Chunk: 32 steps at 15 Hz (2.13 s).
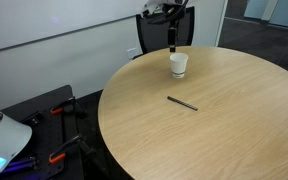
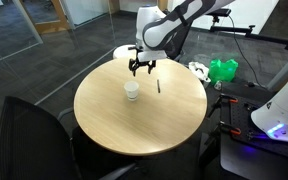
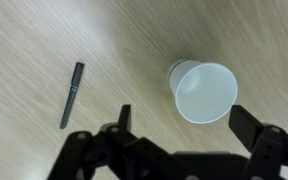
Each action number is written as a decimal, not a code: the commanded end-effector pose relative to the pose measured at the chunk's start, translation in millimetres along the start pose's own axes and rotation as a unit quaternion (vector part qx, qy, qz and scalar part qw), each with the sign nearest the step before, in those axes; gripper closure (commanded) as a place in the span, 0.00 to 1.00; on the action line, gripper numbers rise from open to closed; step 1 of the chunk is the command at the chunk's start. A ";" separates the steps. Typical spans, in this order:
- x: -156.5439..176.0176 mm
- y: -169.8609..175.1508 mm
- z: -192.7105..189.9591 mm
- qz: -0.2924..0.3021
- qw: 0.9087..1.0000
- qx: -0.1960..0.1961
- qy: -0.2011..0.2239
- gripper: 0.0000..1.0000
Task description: Move the cup away from you then put the marker in the cup
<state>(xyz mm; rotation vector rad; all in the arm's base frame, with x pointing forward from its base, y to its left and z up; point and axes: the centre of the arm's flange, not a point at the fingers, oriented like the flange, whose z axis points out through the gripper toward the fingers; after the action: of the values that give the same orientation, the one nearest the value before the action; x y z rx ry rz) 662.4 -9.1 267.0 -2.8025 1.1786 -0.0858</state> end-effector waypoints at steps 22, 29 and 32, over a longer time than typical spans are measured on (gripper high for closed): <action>31.3 136.3 110.1 0.130 0.991 -0.034 -0.003 0.00; 31.5 154.0 125.7 0.157 0.987 -0.036 -0.013 0.00; 31.4 155.3 135.3 0.156 0.987 -0.040 -0.016 0.00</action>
<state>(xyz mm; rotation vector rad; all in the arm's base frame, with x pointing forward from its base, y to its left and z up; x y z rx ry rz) 589.4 -131.4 122.4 -2.6567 1.6185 0.0517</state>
